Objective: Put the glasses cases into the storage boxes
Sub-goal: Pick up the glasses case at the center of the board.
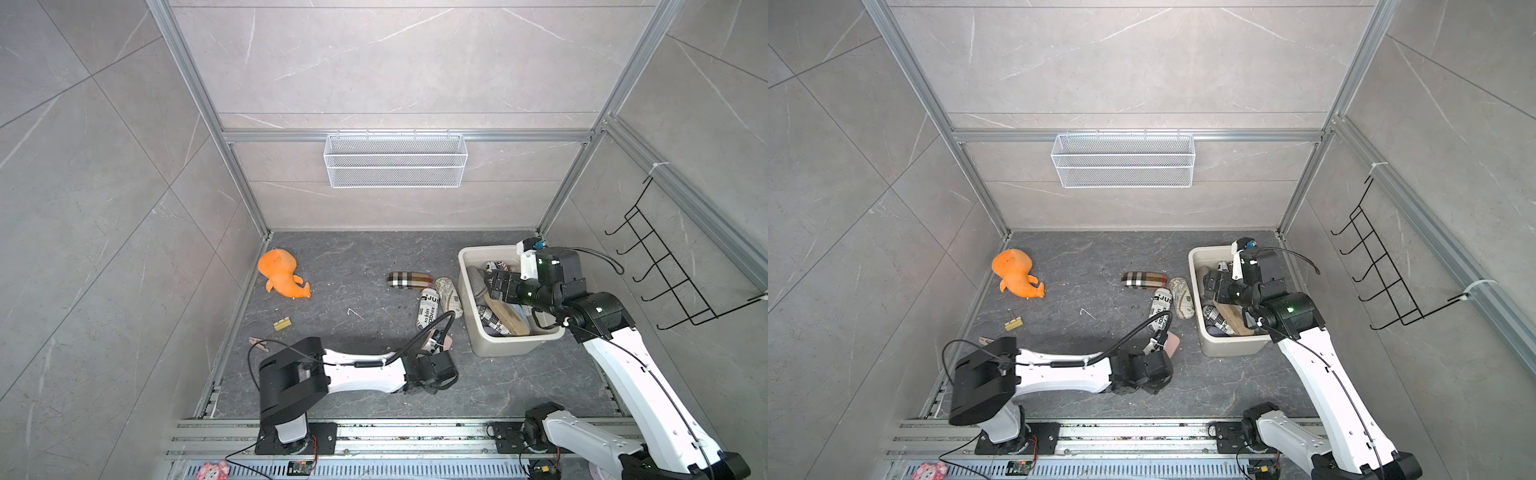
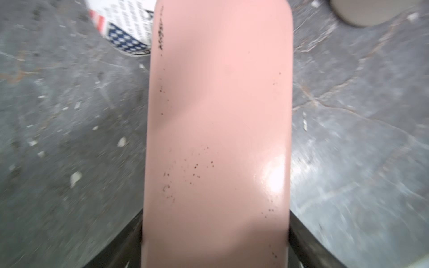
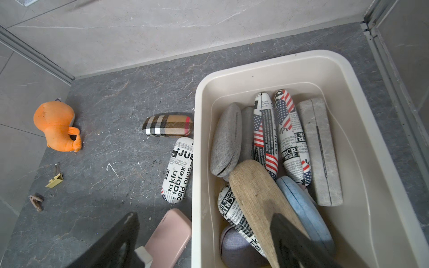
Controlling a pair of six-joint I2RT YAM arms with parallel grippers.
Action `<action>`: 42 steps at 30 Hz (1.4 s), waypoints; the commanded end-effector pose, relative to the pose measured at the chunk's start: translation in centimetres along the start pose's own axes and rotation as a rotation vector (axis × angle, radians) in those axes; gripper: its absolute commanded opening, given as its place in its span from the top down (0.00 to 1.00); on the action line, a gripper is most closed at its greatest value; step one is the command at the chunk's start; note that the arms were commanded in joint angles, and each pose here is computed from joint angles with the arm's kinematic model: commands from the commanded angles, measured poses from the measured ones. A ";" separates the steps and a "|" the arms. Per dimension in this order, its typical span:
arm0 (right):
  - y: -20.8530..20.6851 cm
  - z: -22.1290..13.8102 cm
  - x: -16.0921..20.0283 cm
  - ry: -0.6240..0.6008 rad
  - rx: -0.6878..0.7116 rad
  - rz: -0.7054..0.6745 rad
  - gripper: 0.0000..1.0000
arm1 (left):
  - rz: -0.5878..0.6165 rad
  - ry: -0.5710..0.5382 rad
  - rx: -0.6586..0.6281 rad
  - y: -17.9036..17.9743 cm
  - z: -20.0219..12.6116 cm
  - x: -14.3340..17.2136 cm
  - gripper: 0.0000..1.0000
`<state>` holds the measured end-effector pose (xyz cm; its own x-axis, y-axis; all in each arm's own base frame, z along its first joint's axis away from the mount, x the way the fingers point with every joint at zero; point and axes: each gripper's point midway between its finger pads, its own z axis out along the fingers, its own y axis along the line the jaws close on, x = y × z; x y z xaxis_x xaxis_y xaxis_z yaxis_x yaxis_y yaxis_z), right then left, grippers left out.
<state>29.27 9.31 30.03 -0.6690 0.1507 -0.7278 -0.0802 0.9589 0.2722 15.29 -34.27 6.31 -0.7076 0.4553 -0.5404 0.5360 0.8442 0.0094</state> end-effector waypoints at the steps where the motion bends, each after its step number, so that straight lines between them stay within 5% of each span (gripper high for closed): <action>1: 1.3 -0.3 -0.7 -0.022 -0.060 0.023 0.09 | -0.125 -0.189 0.018 1.5 -3.5 -3.6 0.39; 12: 3.8 -0.6 -1.1 -0.034 -0.208 0.086 0.12 | -0.324 -0.479 -0.020 8.9 -10.5 -5.1 0.39; 18: 5.2 -0.1 -0.9 -0.031 -0.287 0.129 0.15 | -0.469 -0.524 0.056 12.5 -11.0 -5.9 0.40; 31: 12.6 2.0 1.2 0.051 -0.451 0.078 0.21 | -0.482 -0.653 0.375 10.8 -11.6 -12.1 0.41; 42: 20.6 5.3 3.9 0.135 -0.534 0.014 0.30 | -0.472 -0.720 0.432 10.3 -12.9 -13.2 0.41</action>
<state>27.97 29.91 26.94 -0.7958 0.0457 -0.6038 -0.3927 0.7202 0.5720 23.88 -27.10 20.37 -0.5980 -0.2460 -0.7628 0.4116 0.7224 -0.5557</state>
